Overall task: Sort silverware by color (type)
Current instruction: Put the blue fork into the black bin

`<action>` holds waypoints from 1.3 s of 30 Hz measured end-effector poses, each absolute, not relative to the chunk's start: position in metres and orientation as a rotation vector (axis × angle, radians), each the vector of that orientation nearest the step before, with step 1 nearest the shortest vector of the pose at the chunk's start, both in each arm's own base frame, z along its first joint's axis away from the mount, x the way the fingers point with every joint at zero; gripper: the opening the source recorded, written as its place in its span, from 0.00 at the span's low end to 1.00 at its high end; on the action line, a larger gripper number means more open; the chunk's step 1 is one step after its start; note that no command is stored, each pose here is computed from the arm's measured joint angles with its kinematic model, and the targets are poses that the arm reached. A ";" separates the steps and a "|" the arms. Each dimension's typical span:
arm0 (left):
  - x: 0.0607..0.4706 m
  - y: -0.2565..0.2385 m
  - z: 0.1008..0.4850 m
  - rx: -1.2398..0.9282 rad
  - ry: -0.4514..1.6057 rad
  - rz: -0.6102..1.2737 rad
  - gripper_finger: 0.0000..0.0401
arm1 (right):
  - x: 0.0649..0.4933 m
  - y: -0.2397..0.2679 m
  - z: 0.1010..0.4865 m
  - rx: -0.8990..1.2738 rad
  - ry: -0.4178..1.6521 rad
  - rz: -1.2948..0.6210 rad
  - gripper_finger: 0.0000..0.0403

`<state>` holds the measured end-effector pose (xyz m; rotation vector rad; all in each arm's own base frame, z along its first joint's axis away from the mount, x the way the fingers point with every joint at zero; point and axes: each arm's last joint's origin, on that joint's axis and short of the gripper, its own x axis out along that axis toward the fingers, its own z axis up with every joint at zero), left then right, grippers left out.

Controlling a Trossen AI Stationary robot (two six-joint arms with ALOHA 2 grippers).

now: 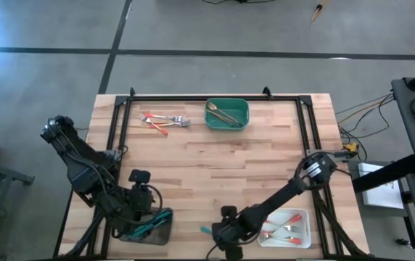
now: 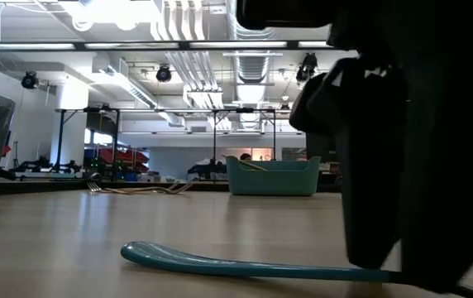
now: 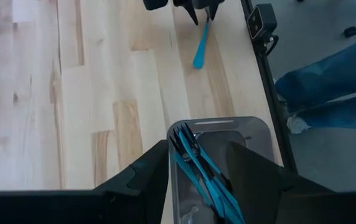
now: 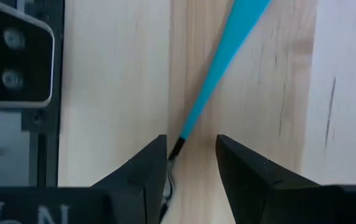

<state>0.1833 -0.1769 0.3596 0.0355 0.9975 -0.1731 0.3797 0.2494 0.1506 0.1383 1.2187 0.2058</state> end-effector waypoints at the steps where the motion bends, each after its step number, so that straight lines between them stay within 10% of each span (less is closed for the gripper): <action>1: 0.183 -0.177 0.360 0.037 0.998 -0.174 0.36 | 0.381 0.250 0.150 0.146 1.214 0.191 0.32; 39: 0.178 -0.175 0.357 0.062 1.037 -0.158 0.36 | 0.386 0.231 0.144 0.015 1.274 0.104 0.03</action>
